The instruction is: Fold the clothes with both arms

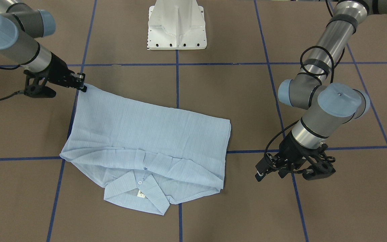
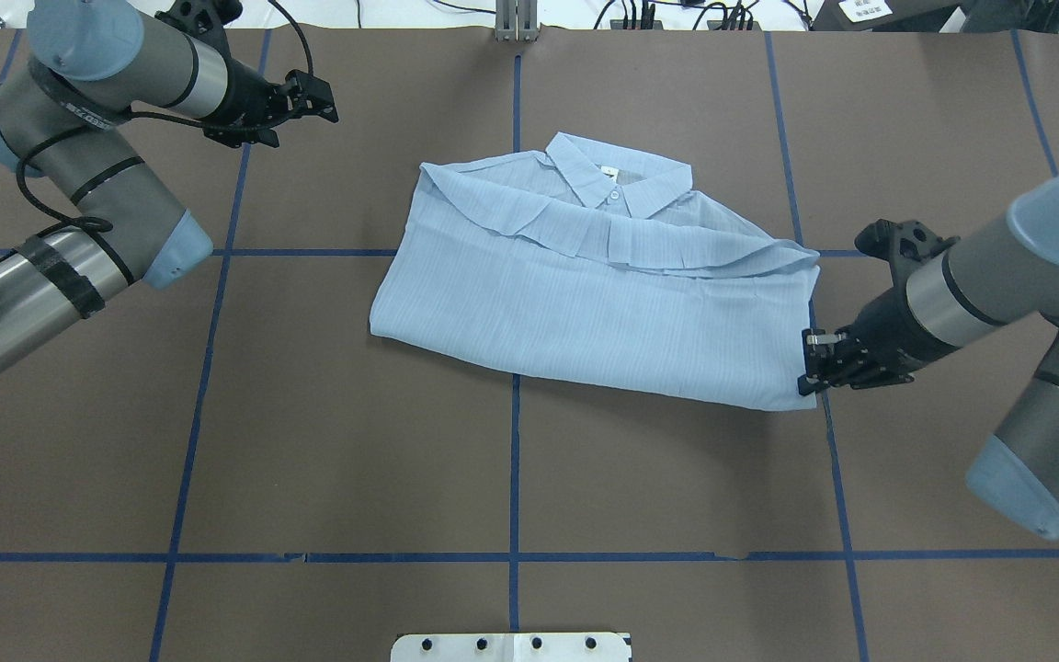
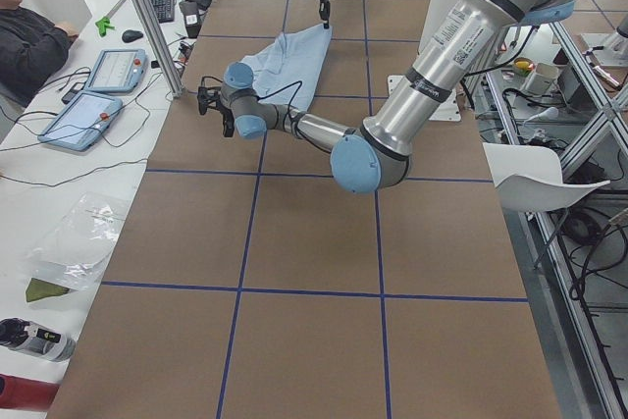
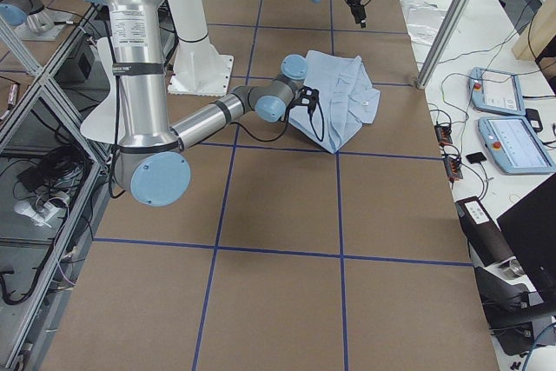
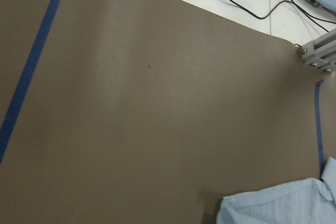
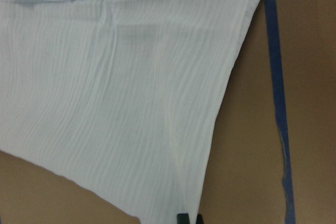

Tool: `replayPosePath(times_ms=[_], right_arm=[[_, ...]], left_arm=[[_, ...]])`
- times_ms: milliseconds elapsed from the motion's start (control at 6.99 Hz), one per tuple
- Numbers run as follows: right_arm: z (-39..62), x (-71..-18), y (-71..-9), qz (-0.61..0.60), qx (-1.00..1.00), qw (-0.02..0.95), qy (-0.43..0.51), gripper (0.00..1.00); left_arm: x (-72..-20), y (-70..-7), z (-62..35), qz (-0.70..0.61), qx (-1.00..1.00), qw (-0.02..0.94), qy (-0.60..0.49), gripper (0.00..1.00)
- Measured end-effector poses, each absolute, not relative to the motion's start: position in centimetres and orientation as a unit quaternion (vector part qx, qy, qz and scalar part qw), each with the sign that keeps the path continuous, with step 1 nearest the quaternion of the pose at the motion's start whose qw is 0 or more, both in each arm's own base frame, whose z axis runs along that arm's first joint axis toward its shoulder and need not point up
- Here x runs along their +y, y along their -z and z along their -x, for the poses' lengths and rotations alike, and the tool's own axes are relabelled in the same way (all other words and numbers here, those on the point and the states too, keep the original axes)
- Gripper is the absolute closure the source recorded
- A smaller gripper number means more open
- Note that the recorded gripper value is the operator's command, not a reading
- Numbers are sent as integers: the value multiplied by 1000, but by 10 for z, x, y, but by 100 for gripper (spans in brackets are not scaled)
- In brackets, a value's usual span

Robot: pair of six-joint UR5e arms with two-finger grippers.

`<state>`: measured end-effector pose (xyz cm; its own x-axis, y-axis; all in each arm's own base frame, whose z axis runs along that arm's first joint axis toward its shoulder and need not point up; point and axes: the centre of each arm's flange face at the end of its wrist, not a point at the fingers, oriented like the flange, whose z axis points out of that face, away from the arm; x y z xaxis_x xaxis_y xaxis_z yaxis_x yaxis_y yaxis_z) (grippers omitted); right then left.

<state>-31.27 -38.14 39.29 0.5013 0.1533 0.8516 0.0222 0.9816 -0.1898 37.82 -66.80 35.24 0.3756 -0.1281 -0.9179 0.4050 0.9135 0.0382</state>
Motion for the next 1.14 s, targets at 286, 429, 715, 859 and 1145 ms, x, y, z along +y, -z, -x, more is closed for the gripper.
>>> replayPosePath(times_ms=[286, 429, 715, 859, 1145], right_arm=[[320, -305, -372, 118, -505, 854, 26, 100], [338, -265, -357, 139, -510, 846, 73, 100], [365, -199, -334, 175, -514, 825, 153, 38], [372, -182, -330, 185, -514, 820, 172, 0], [372, -184, -322, 180, -522, 816, 173, 0]], left_arm=[[-667, -355, -377, -129, 534, 820, 163, 1], [-666, -357, -377, -129, 533, 820, 163, 1], [-665, -362, -376, -129, 533, 820, 163, 1], [-665, -362, -376, -129, 533, 820, 162, 1], [-659, -356, -375, -132, 538, 817, 157, 1]])
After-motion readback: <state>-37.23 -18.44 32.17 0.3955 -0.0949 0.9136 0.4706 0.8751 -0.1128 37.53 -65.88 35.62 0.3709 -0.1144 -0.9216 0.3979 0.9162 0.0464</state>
